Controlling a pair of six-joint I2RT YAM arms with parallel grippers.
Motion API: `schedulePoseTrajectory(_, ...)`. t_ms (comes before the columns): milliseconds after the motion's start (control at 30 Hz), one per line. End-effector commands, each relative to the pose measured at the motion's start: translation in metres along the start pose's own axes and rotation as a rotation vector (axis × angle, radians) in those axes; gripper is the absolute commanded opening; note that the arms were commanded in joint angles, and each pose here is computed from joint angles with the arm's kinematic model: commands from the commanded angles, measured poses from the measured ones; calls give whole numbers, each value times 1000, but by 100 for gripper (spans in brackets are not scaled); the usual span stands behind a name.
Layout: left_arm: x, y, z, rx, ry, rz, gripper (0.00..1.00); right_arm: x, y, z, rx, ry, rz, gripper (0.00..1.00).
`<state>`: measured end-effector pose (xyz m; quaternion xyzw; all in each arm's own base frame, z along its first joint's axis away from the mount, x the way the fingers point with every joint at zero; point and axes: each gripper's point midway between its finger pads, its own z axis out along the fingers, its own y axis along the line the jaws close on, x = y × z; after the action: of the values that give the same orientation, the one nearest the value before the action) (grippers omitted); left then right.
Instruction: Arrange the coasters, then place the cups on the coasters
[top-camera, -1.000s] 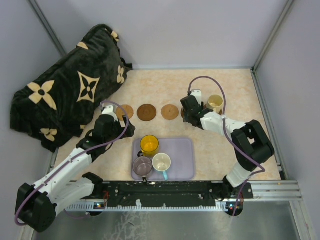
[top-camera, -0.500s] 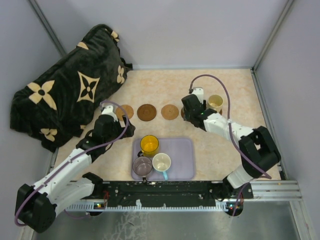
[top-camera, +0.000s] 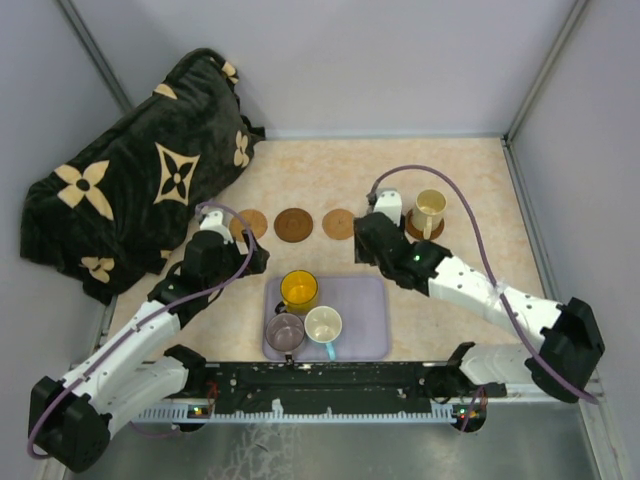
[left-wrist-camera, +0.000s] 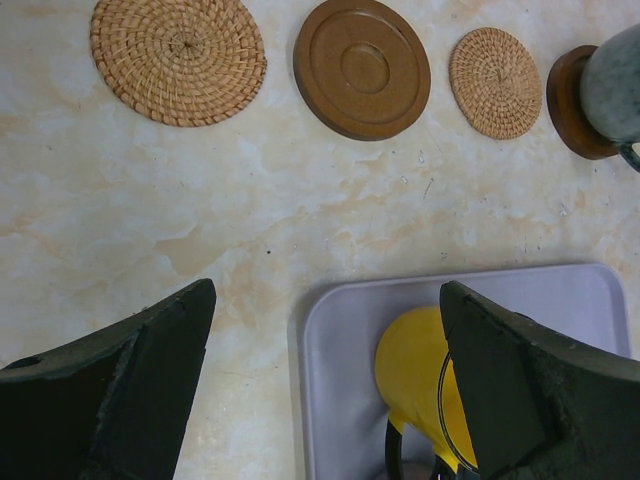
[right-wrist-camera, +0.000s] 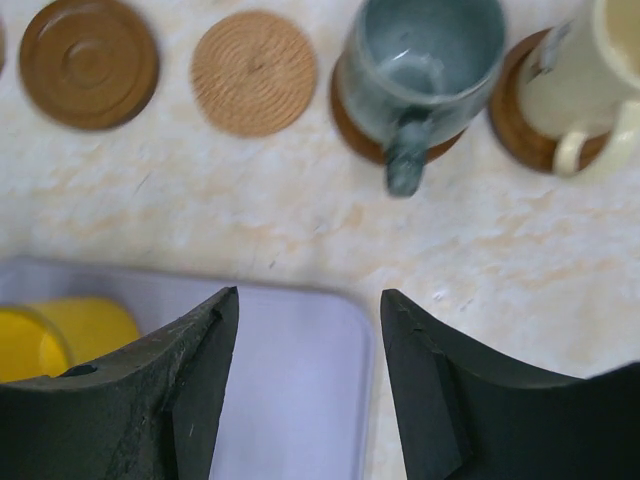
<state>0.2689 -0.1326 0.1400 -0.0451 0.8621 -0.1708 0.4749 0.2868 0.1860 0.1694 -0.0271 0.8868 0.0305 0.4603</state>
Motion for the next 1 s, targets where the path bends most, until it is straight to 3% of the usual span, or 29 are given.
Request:
schedulePoseTrajectory(0,-10,-3,-4,2,-26,-1,99,38,25,-34,-92,81,16,60)
schedulePoseTrajectory(300,-11,-3,-6,-1,-24,5,99,92,70,-86,-269,197,-17,62)
schedulePoseTrajectory(633,-4,-6,-11,28,-2,-17,99,106,89,-121,-489,224,-83,68)
schedulePoseTrajectory(967,-4,-3,-10,18,-2,-1,99,133,111,-151,-552,255,-203,68)
